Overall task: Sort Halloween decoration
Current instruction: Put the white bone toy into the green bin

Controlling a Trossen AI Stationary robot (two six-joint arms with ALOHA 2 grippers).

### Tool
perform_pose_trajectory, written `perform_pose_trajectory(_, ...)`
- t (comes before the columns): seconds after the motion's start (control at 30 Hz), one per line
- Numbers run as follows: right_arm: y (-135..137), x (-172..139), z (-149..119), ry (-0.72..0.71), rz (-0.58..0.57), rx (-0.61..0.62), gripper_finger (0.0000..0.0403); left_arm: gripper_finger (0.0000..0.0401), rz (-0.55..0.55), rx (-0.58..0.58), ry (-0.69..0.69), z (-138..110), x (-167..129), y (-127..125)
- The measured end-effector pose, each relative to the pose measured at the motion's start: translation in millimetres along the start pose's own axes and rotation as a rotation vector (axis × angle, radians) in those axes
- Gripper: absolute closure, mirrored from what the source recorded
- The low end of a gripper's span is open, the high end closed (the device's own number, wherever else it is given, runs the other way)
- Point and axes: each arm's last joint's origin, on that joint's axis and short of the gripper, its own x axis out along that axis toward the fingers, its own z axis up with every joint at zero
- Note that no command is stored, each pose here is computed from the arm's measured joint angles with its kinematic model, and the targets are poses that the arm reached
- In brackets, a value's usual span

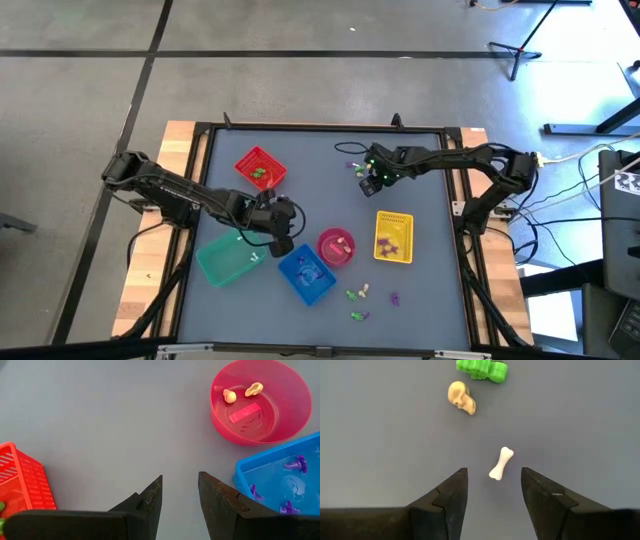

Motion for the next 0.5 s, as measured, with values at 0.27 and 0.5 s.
perform_pose_trajectory(0.27, -0.4, 0.0, 0.3, -0.012, -0.019, -0.001, 0.0221, 0.0291, 0.001, 0.000, 0.000, 0.0, 0.0, 0.0)
perform_pose_trajectory(0.5, -1.0, 0.0, 0.6, -0.020, -0.035, 0.000, 0.0221, 0.0291, 0.001, 0.000, 0.000, 0.0, 0.0, 0.0)
